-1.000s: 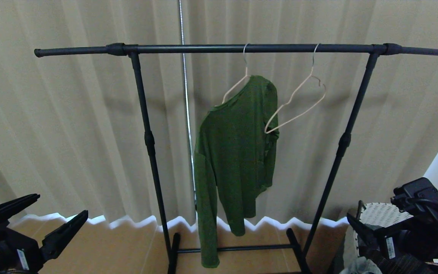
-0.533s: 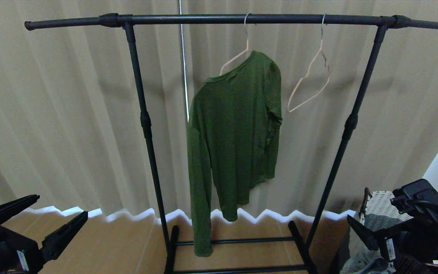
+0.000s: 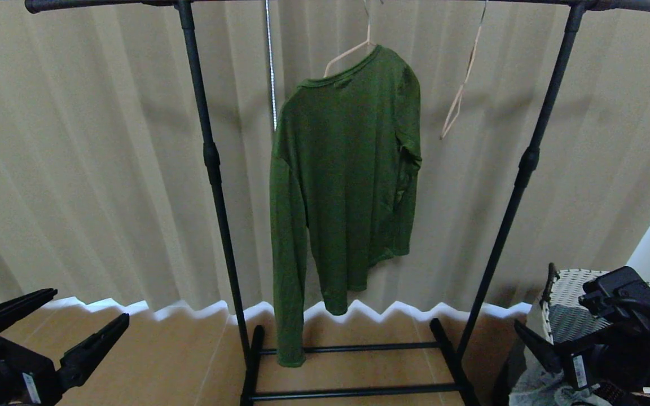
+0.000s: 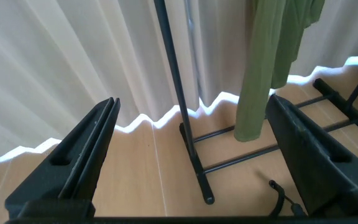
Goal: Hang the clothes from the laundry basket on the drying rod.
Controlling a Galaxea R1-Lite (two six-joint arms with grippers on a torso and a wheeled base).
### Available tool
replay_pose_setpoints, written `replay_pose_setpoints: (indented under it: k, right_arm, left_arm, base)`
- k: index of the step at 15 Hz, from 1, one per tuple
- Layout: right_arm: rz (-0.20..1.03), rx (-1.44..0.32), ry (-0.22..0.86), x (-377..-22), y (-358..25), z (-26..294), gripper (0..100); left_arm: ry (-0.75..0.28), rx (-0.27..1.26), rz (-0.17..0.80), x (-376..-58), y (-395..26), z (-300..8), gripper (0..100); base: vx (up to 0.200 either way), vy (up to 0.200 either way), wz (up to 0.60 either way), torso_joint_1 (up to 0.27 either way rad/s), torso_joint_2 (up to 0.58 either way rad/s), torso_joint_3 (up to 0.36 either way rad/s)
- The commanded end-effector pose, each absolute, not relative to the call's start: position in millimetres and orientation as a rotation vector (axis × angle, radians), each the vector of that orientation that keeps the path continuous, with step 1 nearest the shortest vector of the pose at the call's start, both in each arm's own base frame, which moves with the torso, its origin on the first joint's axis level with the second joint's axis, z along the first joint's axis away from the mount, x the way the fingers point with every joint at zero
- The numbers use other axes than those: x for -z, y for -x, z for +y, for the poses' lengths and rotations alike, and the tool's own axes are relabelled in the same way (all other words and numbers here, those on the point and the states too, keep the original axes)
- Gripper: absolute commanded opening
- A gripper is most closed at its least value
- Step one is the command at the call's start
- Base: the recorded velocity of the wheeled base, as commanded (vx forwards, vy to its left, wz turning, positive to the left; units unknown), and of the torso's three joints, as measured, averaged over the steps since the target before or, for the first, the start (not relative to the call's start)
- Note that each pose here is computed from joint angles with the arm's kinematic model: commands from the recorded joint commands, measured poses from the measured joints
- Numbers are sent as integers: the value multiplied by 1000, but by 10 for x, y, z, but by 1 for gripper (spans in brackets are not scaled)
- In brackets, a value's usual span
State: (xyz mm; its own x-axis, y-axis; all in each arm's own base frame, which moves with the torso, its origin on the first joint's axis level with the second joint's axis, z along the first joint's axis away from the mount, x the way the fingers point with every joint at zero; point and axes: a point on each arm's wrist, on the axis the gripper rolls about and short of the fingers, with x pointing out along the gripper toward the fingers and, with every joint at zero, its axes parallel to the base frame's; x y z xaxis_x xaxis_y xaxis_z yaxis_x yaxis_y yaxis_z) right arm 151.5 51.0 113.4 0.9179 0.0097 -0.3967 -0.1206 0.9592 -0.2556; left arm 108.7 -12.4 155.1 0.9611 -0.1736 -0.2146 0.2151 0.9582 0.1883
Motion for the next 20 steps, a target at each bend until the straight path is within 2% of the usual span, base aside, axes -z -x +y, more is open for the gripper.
replay_pose_setpoints:
  k: [1,7,19,20]
  right_arm:
    - [407,-71,279,-1128,-1515,512,100]
    - [410,-74,277,-1121,-1511,509,100]
    - [412,-77,278,-1113,-1500,508,100]
    - [417,-78,281,-1103,-1493,505,100]
  left_arm:
    - [-212,200,185,-1567,-1072,-125,100]
    - [-258,204,191,-1540,-1063,-123,100]
    - [-267,207,207,-1496,-1051,-121,100]
    - [-275,208,209,-1488,-1048,-121,100]
  base:
    - [0,0,0,0,0,0]
    - [0,0,0,0,0,0]
    - [0,-200,0,4,4,4]
    - [0,0,0,0,0,0]
